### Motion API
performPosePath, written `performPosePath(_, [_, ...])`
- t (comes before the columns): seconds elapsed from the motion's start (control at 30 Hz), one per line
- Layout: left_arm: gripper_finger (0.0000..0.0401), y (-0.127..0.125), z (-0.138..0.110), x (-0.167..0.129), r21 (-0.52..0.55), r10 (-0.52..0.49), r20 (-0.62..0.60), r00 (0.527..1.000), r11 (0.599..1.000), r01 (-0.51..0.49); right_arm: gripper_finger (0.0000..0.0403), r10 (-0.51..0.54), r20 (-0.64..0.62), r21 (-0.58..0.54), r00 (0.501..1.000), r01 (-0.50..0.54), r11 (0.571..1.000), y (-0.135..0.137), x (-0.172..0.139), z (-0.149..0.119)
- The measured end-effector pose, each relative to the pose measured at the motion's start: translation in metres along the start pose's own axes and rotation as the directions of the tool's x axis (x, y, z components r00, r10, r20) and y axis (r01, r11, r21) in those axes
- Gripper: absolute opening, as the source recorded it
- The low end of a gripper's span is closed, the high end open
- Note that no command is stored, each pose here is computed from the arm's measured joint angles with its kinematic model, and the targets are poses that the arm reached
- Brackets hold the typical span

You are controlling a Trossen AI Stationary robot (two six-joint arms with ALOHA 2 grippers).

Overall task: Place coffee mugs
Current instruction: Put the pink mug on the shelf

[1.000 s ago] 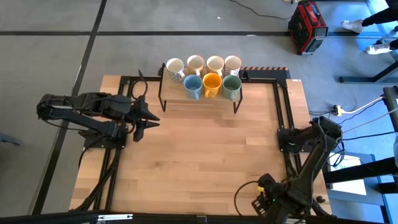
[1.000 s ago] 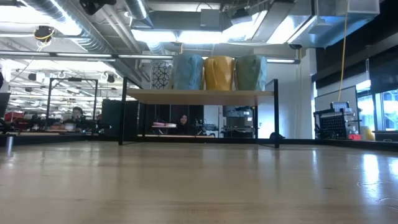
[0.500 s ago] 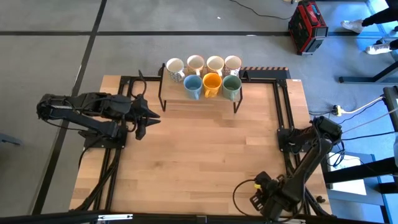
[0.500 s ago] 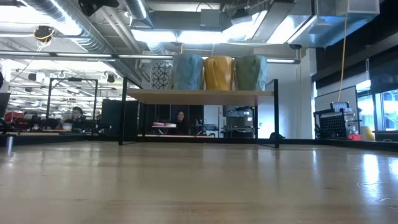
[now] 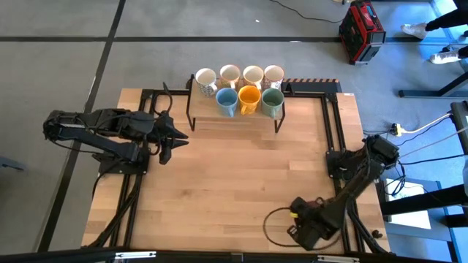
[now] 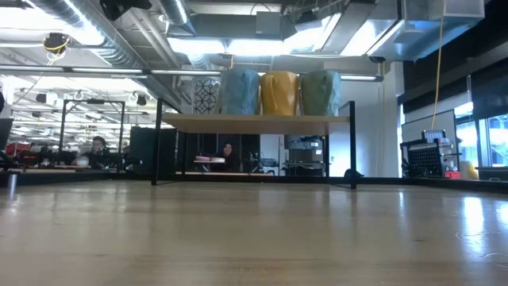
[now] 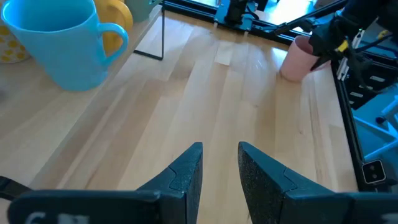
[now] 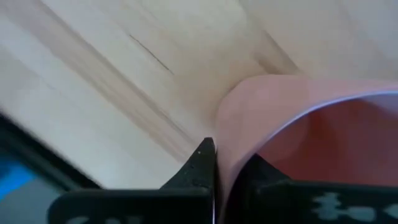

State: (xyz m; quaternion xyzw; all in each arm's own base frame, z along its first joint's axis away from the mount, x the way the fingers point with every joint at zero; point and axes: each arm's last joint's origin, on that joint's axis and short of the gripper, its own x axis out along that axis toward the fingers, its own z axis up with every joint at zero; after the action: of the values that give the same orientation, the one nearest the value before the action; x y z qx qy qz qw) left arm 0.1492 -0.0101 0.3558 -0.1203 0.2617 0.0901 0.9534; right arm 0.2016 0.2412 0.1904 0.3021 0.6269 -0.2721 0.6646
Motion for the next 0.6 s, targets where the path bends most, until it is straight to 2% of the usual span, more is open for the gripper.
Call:
performPosePath(0.1, [0.0096, 0.000, 0.000, 0.000, 0.000, -0.006, -0.003, 1.000, 1.000, 0.006, 0.0008, 0.063, 0.042, -0.044, 0.997, -0.061, 0.997, 0.013, -0.010, 0.027])
performPosePath(0.3, [0.0096, 0.000, 0.000, 0.000, 0.000, -0.009, -0.004, 1.000, 1.000, 0.009, 0.0005, 0.121, 0.175, -0.086, 0.977, -0.107, 0.991, 0.024, -0.030, 0.097])
performPosePath(0.53, [0.0096, 0.000, 0.000, 0.000, 0.001, -0.009, -0.005, 1.000, 1.000, 0.009, 0.0004, 0.129, 0.227, -0.147, 0.965, -0.097, 0.984, 0.039, -0.030, 0.172])
performPosePath(0.6, [0.0096, 0.000, 0.000, 0.000, 0.001, -0.009, -0.004, 1.000, 1.000, 0.009, 0.0004, 0.130, 0.234, -0.133, 0.964, -0.101, 0.986, 0.044, -0.029, 0.192])
